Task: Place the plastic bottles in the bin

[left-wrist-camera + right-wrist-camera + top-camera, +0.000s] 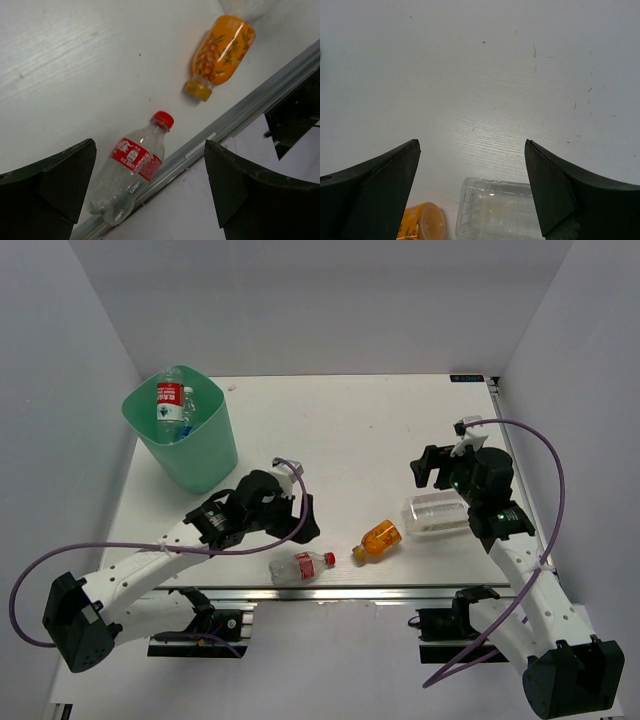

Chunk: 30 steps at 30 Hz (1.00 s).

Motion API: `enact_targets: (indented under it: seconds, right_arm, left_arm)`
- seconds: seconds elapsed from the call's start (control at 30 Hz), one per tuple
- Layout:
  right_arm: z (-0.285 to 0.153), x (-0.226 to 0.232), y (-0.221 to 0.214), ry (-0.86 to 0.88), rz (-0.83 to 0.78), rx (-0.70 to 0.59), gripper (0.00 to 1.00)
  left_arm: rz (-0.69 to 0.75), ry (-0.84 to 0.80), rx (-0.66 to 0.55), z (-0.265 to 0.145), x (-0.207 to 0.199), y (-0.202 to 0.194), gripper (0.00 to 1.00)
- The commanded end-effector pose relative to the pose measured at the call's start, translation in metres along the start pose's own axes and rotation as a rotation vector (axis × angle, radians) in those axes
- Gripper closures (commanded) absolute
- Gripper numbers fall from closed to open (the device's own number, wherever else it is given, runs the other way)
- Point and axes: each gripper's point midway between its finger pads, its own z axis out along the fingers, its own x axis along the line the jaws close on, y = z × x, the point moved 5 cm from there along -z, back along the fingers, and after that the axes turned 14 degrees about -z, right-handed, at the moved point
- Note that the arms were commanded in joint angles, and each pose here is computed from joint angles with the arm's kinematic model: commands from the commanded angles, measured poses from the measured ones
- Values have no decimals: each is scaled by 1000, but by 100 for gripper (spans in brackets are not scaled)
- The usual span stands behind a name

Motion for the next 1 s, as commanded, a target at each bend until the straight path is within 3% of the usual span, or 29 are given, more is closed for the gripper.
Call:
enact_targets:
  seconds: [0.0, 0.23, 0.63, 0.83, 0.9, 0.97]
  right_arm:
    - [-7, 3, 13, 22, -11, -60, 11]
    - [-8, 15, 14, 128, -37, -68, 11]
    - [1, 18, 7, 168, -21, -29, 11]
    - [1, 17, 6, 153, -22, -27, 11]
    - [2, 16, 6, 149, -23, -25, 11]
    - [1, 15, 7, 141, -24, -25, 11]
  left_arm:
    - [-63, 119, 69, 7, 9, -23, 2]
    - [-43, 334, 224, 29, 34, -63, 2]
    - [-4, 224, 413, 35, 24, -111, 2]
    - [16, 307, 449, 44, 33, -118, 2]
    - [20, 322, 436, 48, 30, -113, 6]
    - [33, 353, 381, 50, 29, -102, 21]
